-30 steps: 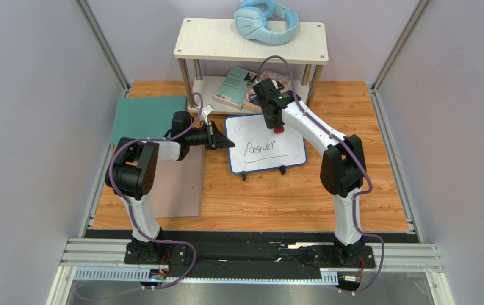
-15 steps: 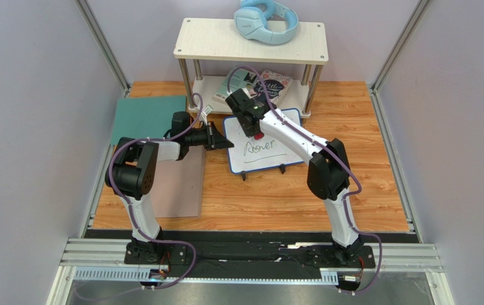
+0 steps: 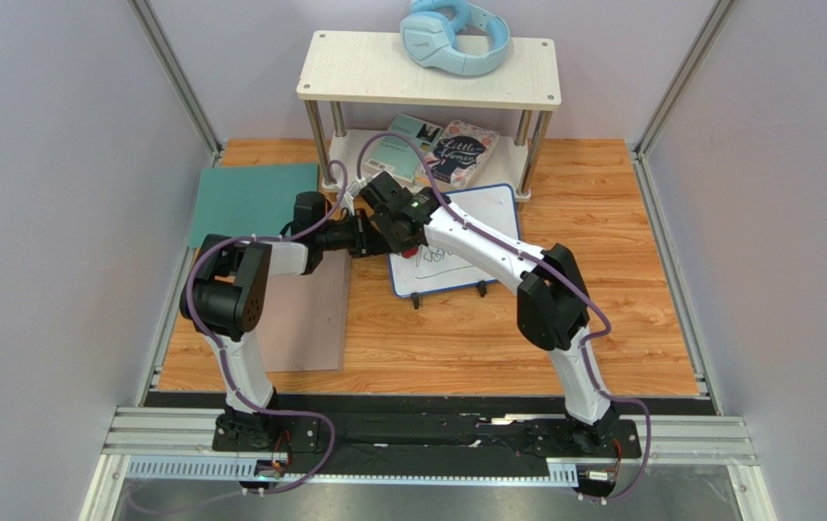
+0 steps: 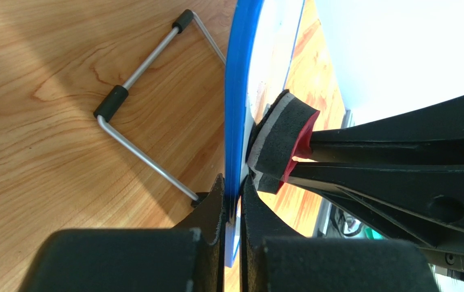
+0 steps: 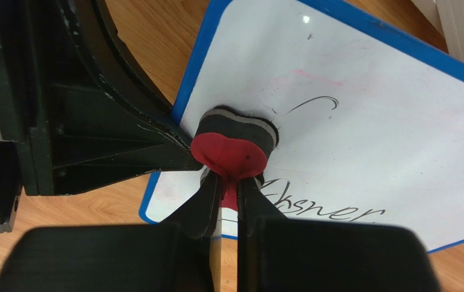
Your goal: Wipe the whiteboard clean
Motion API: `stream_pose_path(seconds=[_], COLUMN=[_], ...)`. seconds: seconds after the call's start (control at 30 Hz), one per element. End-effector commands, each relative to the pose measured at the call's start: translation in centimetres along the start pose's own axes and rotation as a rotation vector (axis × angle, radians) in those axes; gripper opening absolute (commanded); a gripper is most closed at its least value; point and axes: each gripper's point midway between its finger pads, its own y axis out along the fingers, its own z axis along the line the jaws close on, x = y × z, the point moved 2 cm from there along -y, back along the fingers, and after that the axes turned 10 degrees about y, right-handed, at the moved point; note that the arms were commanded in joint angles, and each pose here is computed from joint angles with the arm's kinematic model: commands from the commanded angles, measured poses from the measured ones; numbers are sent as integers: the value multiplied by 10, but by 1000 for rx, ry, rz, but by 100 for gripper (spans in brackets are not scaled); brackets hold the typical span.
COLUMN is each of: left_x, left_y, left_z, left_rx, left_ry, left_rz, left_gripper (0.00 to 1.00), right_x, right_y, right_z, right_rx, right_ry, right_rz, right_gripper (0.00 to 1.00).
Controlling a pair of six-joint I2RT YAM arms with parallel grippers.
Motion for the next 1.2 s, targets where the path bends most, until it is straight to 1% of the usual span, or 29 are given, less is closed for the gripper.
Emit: stream_pose_path(seconds=[0.0, 0.03, 0.07, 0.13, 0.27, 0.3, 0.33, 0.47, 0.63, 0.77, 0.9, 1.03, 1.17], left_x=[8, 8, 8, 8, 9, 10, 10, 10, 9, 9, 9, 10, 9], left_y=[5, 5, 5, 5, 5, 5, 5, 5, 3, 3, 2, 2, 1], left_z=[7, 7, 7, 7, 7, 7, 7, 7, 7, 7, 9, 9, 9], left_rx=[36, 37, 38, 40, 39, 37, 37, 41, 44, 45, 50, 49, 50], left_ry=[87, 87, 88, 88, 83, 84, 84, 85, 85, 80, 71, 73, 72], left_rz=[-34, -34, -36, -36, -37, -37, -37, -37, -40, -41, -45, -48, -48], left_gripper=[0, 0, 0, 0, 0, 0, 0, 0, 0, 0, 0, 0, 0], right_x=[-14, -8, -16, -14, -31, -44, -43, -66, -87, -91, -96, -105, -114], right_y=[35, 34, 33, 30, 26, 27, 27, 32, 33, 33, 26, 27, 30], right_z=[-10, -11, -19, -23, -21, -23, -22, -18, -21, -21, -26, -25, -29], right_rx=[5, 12, -3, -9, 20, 14, 24, 38, -5, -8, -65, -58, -96], right_ry=[100, 117, 119, 130, 119, 109, 118, 113, 128, 129, 122, 122, 133], right_rz=[-22, -60, -59, -91, -96, -85, -104, -69, -34, -21, -8, 14, 31], right_gripper=[0, 0, 0, 0, 0, 0, 0, 0, 0, 0, 0, 0, 0])
